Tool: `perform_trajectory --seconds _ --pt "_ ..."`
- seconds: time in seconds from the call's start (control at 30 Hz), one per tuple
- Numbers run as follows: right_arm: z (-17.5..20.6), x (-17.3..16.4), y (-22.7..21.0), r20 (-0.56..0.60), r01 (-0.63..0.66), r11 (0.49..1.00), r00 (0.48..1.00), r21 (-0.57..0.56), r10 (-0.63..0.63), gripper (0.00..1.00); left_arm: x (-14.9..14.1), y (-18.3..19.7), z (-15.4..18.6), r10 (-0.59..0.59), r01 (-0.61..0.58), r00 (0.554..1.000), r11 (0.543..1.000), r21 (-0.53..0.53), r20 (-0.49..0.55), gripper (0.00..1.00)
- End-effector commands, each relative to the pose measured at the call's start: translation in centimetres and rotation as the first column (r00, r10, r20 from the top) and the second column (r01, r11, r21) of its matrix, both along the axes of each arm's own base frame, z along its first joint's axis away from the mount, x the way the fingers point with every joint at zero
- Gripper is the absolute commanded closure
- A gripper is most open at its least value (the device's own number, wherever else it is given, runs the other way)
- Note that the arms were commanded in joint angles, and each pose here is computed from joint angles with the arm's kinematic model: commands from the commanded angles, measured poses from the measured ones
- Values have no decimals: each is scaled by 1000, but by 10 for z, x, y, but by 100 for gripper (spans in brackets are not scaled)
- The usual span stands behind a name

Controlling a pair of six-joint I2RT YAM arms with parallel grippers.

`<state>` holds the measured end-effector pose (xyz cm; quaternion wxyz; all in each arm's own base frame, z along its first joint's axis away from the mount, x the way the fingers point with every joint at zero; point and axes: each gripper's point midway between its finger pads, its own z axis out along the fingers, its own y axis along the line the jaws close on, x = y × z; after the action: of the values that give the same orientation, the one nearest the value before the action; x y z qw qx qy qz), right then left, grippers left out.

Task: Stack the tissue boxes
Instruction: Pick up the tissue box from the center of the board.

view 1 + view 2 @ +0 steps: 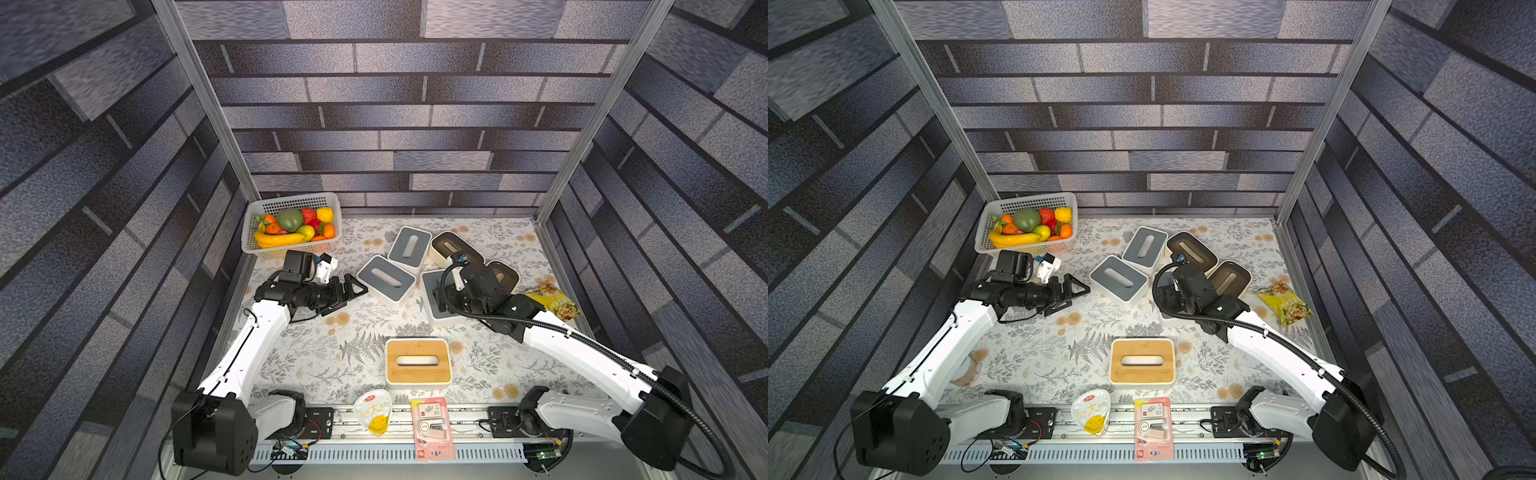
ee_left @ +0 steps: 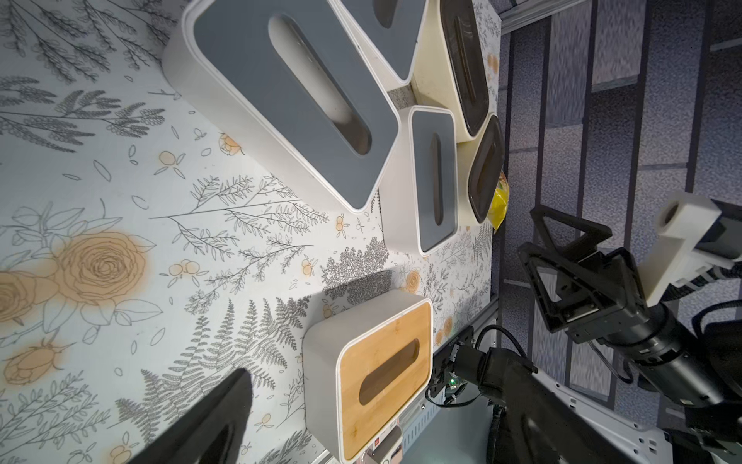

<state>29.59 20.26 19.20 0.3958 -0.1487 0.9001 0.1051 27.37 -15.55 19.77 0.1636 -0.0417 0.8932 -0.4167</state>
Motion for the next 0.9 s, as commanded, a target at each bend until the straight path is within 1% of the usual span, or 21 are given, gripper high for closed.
perform_trajectory --seconds 0.0,0.07,0.13,0.23,0.3,0.33,0.4,0.43,0.53,0.63,0.77,0.87 --pt "-16 0 -10 -88 13 993 996 -118 -24 18 12 1 12 6 -7 998 1000 26 64 0" --pt "-25 1 1 -122 -10 996 993 -89 -1 22 16 1 10 12 -15 998 998 64 55 0" --pt "-35 3 10 -153 -20 997 988 -70 9 22 17 -5 11 -15 12 999 996 92 38 0" --pt "-56 8 9 -186 13 995 982 -96 -31 24 15 -14 5 -67 61 997 991 118 48 0" --pt "-66 10 9 -198 20 994 979 -107 -41 26 12 -10 3 -68 62 997 991 118 47 0" --pt "-69 11 10 -201 19 994 979 -107 -40 26 10 -6 5 -76 68 995 990 122 64 0" --pt "-73 13 13 -207 19 994 977 -109 -41 27 11 6 1 -39 25 996 987 161 83 0" --pt "-75 14 14 -211 17 994 977 -111 -40 28 10 9 0 -31 17 996 986 166 84 0" --pt "-82 16 18 -221 13 994 975 -110 -37 28 6 5 2 -47 33 995 987 156 90 0" --pt "-91 17 23 -238 -1 995 971 -101 -23 28 3 2 0 -64 48 994 985 168 91 0" --pt "-100 22 31 -251 -8 996 968 -94 -16 33 -1 0 -5 -80 65 994 980 190 77 0" --pt "-105 26 32 -257 -2 995 966 -101 -24 34 -2 1 -6 -80 65 994 979 194 74 0"
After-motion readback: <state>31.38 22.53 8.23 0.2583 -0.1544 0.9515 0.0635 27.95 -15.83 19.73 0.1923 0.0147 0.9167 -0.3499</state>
